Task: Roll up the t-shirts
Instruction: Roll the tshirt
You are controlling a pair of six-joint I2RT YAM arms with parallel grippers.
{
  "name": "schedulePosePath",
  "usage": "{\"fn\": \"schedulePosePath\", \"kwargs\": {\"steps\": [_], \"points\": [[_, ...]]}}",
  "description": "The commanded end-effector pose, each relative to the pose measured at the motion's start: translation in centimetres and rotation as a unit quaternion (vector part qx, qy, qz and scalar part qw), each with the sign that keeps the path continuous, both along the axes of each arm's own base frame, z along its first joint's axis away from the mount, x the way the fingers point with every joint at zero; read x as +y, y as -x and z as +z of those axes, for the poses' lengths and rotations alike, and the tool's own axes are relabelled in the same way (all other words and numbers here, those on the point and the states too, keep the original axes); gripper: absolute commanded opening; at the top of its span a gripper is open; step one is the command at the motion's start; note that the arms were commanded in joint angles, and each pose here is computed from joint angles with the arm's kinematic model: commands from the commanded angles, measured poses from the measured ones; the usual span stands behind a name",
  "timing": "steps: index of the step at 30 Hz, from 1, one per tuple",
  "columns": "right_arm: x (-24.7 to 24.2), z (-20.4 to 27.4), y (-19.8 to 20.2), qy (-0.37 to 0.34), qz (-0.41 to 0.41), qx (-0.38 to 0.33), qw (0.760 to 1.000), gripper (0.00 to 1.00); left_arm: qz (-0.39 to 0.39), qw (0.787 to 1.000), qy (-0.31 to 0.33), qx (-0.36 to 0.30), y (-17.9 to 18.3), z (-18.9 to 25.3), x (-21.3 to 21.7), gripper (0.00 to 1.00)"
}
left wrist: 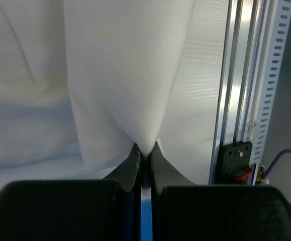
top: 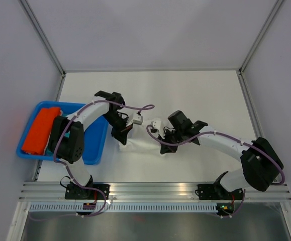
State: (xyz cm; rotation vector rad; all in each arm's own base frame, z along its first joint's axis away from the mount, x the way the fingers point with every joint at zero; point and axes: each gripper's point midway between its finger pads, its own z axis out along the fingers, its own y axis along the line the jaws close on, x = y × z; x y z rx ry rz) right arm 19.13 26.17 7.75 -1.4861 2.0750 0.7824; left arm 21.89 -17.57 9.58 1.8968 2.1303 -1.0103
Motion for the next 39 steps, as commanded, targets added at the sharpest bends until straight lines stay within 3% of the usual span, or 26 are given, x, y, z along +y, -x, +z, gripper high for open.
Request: {"fn": "schedulePosePath", "kwargs": {"steps": [1,5,8,10,13,15,20,26,34,36,39], "points": [[0.7,0.3,3.9,-0.043,0.032,0.126,0.991,0.00,-0.034,0.999,0.002,0.010,1.8,0.1,0.8,0.02],[0.7,1.4,2.5,-0.060,0.029,0.171,0.983,0.00,-0.032,0.999,-0.014,0.023,1.4,0.1,1.4,0.02],[1.1,1.4,0.7,-0.079,0.012,0.173,0.982,0.18,-0.005,1.000,-0.011,0.021,0.1,-0.4,1.4,0.02],[1.2,0.5,-0.8,-0.077,-0.016,0.169,0.983,0.22,0.023,0.999,-0.021,0.030,-0.8,-1.3,1.6,0.02],[0.8,-0.2,-5.0,-0.093,-0.103,0.130,0.982,0.44,0.044,0.998,-0.025,0.046,-1.6,-2.6,1.5,0.02],[-0.3,-0.5,-5.9,-0.105,-0.137,0.129,0.977,0.53,0.046,0.997,-0.020,0.050,-1.7,-3.0,1.3,0.02],[0.6,1.3,-4.6,-0.173,-0.123,0.122,0.970,0.61,0.060,0.997,-0.004,0.051,-2.6,-3.0,1.3,0.02],[1.1,1.0,-3.3,-0.200,-0.126,0.114,0.965,0.64,0.066,0.997,0.002,0.048,-3.1,-2.9,1.5,0.02],[3.7,0.2,-4.4,-0.215,-0.130,0.107,0.962,0.65,0.068,0.997,-0.001,0.047,-3.1,-2.9,1.6,0.02],[4.1,-0.5,-4.3,-0.211,-0.136,0.125,0.960,0.53,0.070,0.996,-0.002,0.048,-3.1,-2.9,1.7,0.02],[3.9,-0.9,-3.7,-0.199,-0.140,0.159,0.957,0.18,0.068,0.996,-0.008,0.049,-3.0,-3.0,1.9,0.02]]}}
